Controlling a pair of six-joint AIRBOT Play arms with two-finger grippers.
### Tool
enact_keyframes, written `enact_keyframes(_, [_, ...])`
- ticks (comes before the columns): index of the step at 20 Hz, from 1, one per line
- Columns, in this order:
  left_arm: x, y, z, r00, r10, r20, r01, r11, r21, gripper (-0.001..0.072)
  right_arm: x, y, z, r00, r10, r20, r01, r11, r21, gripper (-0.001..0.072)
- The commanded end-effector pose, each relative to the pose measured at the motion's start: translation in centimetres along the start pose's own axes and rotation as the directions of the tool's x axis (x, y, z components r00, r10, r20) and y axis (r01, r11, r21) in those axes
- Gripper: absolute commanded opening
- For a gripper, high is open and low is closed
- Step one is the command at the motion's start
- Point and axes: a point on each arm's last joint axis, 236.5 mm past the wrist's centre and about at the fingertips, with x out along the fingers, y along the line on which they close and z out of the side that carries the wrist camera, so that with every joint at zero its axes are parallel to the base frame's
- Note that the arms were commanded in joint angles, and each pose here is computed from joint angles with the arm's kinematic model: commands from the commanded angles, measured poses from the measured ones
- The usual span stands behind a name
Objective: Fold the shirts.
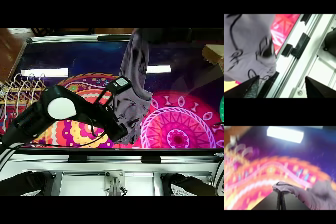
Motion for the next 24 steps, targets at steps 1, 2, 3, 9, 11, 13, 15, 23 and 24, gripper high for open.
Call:
enact_keyframes(1, [-3.5, 2.7, 0.4, 0.996, 0.094, 0.004, -0.094, 0.995, 0.031, 0.0667, 0.1, 0.1, -4.7, 0.98, 0.018, -0.2, -0.016, 1.0, 0.01, 0.0091])
enact_keyframes(2, [-5.6, 5.0, 0.6, 0.985, 0.169, 0.013, -0.17, 0.984, 0.056, 0.0666, 0.1, 0.1, -5.5, 0.973, 0.021, -0.232, -0.019, 1.0, 0.012, 0.0091])
enact_keyframes(3, [-7.9, 7.9, 0.9, 0.965, 0.262, 0.032, -0.263, 0.963, 0.051, 0.0666, 0.1, 0.2, -6.1, 0.966, 0.029, -0.257, -0.026, 1.0, 0.016, 0.0091])
enact_keyframes(9, [-12.5, 20.3, -0.6, 0.895, 0.444, 0.036, -0.431, 0.885, -0.177, 0.0666, 3.9, 3.7, -10.7, 0.892, 0.127, -0.434, -0.128, 0.991, 0.029, 0.0091])
enact_keyframes(11, [-11.4, 22.8, -1.8, 0.901, 0.433, -0.009, -0.422, 0.872, -0.247, 0.0665, 6.8, 4.3, -13.1, 0.858, 0.09, -0.506, -0.11, 0.994, -0.01, 0.0131])
enact_keyframes(13, [-9.4, 24.8, -3.5, 0.907, 0.413, -0.076, -0.415, 0.852, -0.321, 0.0665, 8.3, 5.6, -15.5, 0.809, 0.099, -0.58, -0.136, 0.991, -0.021, 0.0619])
enact_keyframes(15, [-7.2, 25.7, -4.8, 0.916, 0.377, -0.136, -0.4, 0.843, -0.359, 0.0665, 7.7, 4.5, -16.2, 0.797, 0.008, -0.605, -0.07, 0.994, -0.08, 0.0619])
enact_keyframes(23, [-1.0, 23.1, -3.6, 0.99, 0.111, -0.084, -0.136, 0.884, -0.447, 0.0665, -2.0, -7.4, -15.8, 0.674, -0.378, -0.635, 0.367, 0.917, -0.156, 0.0619])
enact_keyframes(24, [-1.1, 22.8, -4.5, 0.988, 0.096, -0.12, -0.138, 0.899, -0.416, 0.0664, -2.2, -8.5, -16.6, 0.65, -0.379, -0.658, 0.39, 0.91, -0.138, 0.0619])
